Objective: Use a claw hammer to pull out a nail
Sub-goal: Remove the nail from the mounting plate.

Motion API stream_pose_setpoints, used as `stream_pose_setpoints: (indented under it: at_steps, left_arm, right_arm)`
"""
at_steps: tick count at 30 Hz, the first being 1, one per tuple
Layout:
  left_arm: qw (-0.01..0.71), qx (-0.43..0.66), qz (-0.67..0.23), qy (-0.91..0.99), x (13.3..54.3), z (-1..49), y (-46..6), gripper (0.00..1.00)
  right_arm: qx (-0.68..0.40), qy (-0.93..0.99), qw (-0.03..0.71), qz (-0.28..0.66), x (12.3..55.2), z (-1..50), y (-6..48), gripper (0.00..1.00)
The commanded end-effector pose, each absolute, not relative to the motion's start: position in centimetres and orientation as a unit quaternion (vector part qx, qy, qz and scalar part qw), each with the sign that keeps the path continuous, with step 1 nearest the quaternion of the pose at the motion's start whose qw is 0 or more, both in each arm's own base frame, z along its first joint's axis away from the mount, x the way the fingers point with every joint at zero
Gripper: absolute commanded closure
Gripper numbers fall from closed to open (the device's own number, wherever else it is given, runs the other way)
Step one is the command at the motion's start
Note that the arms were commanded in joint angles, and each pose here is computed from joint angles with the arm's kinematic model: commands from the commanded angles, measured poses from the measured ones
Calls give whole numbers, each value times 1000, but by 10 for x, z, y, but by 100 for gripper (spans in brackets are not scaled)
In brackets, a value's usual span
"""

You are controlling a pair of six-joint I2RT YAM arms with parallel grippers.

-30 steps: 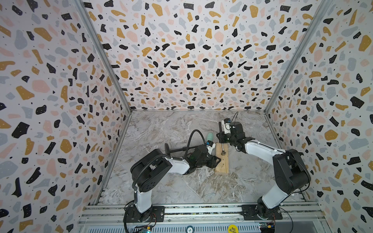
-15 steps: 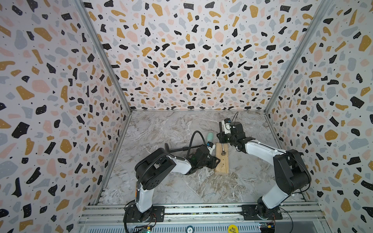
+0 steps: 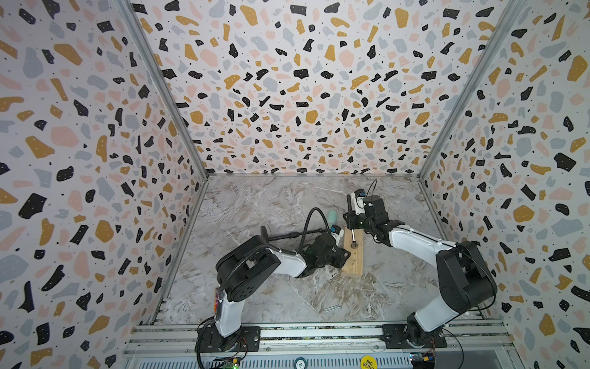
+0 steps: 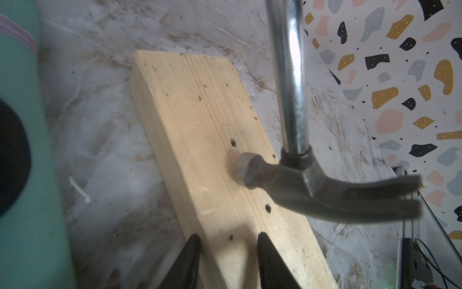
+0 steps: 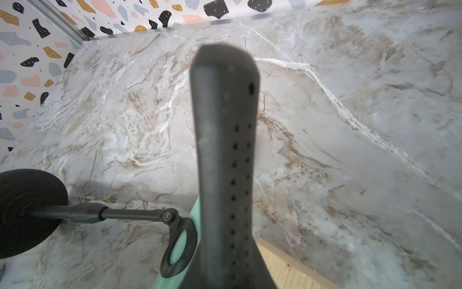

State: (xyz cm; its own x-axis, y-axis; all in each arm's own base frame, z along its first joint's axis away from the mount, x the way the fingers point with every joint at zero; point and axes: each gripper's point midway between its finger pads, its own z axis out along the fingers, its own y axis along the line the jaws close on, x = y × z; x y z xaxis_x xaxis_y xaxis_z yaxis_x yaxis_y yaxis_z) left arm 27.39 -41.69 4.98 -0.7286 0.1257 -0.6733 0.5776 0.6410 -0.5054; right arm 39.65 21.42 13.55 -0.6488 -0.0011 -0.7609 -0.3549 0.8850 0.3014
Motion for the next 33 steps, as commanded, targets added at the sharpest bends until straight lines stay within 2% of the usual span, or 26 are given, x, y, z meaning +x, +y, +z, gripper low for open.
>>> stream_pose_setpoints:
  at_steps: [1,15,33]
  left_arm:
    - [262,211,-334,881,261,14,-407,61]
    - [256,209,-336,882,259,11,-407,61]
    - [255,213,-334,882,261,12,-409,61]
  right_arm:
    - [-110,848,472,215,390,173,222,100]
    - [-55,794,584,158,347,197,192,100]
    - [-80,749,647,114,311,205,189,100]
